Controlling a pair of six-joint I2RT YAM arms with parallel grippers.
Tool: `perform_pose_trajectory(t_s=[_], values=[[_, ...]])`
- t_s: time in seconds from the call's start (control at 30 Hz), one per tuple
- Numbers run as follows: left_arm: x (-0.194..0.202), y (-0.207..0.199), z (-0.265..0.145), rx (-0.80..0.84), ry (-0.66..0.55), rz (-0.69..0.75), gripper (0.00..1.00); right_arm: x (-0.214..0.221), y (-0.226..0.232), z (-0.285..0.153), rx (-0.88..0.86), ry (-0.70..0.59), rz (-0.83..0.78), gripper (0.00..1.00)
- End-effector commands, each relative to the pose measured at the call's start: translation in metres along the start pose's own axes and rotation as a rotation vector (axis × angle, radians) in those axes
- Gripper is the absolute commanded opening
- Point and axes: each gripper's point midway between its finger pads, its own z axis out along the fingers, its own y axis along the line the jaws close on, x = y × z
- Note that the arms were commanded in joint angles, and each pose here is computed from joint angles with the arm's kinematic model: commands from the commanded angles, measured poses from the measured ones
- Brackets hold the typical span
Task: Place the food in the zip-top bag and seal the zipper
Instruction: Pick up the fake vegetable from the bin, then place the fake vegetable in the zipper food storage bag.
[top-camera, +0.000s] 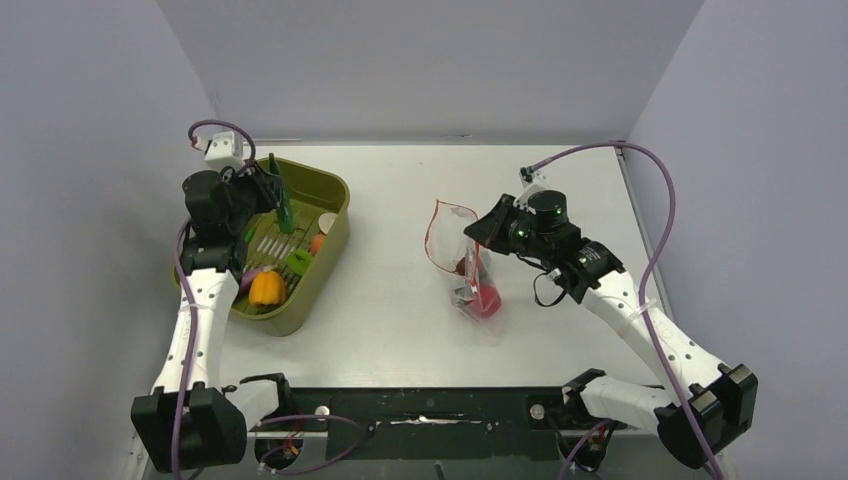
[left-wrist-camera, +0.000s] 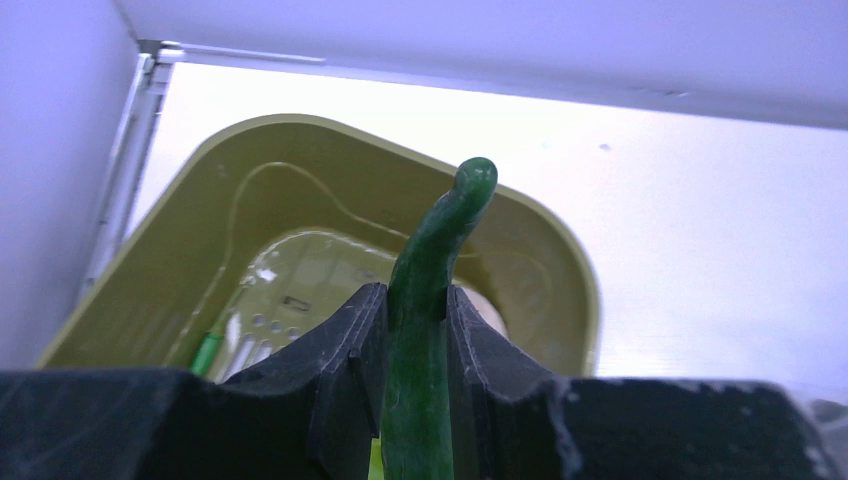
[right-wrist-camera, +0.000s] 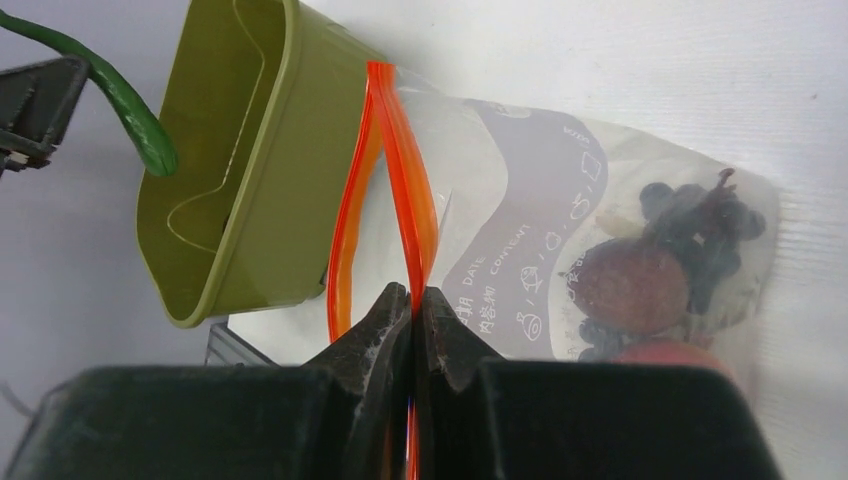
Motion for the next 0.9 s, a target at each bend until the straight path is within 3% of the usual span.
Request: perform_pose_trajectory(t_s=[0.0,0.23,0.87], values=[[-0.069,-0.056,-0.026,0.248,-0.242,-0.166,0.00,-0.018,0.039,0.004,-0.116,-0.056,0.011,0.00],[-0.094,-0.105,-0.054,0.447,-0.350,-0.249,0.00,-0.015,0.053,0.016,-0.153,-0.045,0.041,0.00],[-0.051,-0.230,-0.100,0.776,-0.398,-0.441,0.00,-0.014,0.065,0.022,-0.191,-0.034,0.063,0.00]])
